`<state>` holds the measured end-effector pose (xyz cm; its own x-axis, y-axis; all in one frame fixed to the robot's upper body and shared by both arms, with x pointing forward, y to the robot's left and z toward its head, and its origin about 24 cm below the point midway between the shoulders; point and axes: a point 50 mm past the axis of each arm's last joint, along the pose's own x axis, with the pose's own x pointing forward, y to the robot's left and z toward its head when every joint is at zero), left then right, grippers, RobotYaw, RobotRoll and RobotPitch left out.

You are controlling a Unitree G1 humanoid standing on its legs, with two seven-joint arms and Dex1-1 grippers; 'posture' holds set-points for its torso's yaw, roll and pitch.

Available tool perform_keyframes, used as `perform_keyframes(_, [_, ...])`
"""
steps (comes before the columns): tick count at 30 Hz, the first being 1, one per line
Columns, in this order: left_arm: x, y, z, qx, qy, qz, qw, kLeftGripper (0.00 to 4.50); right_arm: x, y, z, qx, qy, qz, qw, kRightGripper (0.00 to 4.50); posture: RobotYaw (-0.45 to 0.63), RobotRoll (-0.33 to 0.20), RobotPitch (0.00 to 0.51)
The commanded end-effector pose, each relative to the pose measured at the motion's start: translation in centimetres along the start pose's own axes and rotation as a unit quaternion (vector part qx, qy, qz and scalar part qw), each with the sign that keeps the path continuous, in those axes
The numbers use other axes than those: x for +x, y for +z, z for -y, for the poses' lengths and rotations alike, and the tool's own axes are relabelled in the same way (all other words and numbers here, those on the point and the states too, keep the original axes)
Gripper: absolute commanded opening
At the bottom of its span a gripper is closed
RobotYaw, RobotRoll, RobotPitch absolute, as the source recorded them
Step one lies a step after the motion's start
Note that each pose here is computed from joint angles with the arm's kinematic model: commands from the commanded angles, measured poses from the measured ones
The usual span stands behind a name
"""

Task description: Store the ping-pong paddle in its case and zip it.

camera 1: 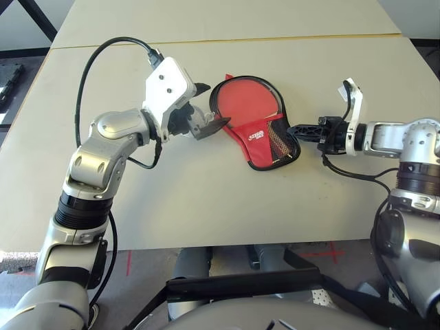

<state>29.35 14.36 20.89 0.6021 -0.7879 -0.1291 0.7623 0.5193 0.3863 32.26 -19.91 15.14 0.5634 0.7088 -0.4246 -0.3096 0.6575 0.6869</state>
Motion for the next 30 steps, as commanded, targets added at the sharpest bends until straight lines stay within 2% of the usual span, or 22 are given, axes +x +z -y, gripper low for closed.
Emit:
perform_keyframes(1, [0.0,-0.2,0.4,0.000,-0.002,-0.004,1.000,4.50,0.9,-0.4,0.4,0.015,-0.013,-0.020,1.000,3.56,0.08,0.000,0.242])
perform_keyframes(4, [-0.1,-0.3,0.5,-0.001,-0.001,-0.003,1.000,4.50,1.7,-0.9,0.5,0.024,-0.014,-0.037,0.999,4.47,0.09,0.000,0.246])
perform_keyframes(6, [-0.1,-0.3,0.6,-0.002,0.000,-0.003,1.000,4.50,2.1,-1.1,0.7,0.034,-0.015,-0.043,0.998,4.47,0.09,0.000,0.246])
perform_keyframes(7, [-0.1,-0.3,0.6,-0.002,0.000,-0.003,1.000,4.50,2.2,-1.2,0.8,0.037,-0.016,-0.045,0.998,4.34,0.09,0.000,0.246])
perform_keyframes(9, [-0.1,-0.3,0.6,-0.002,0.001,-0.003,1.000,4.50,2.4,-1.3,1.0,0.044,-0.020,-0.047,0.998,3.76,0.10,0.000,0.254])
perform_keyframes(19, [-0.1,-0.4,0.7,-0.004,0.002,-0.006,1.000,4.50,2.3,-1.0,0.8,0.063,-0.007,-0.048,0.997,0.15,0.09,0.000,0.260])
perform_keyframes(20, [-0.1,-0.4,0.7,-0.005,0.002,-0.007,1.000,4.50,2.2,-1.0,0.7,0.064,-0.005,-0.048,0.997,0.03,0.09,0.000,0.260])
perform_keyframes(30, [0.1,-0.6,0.8,-0.005,-0.002,-0.008,1.000,4.50,0.1,-0.4,0.4,0.065,0.008,-0.038,0.997,0.03,0.08,0.000,0.257])
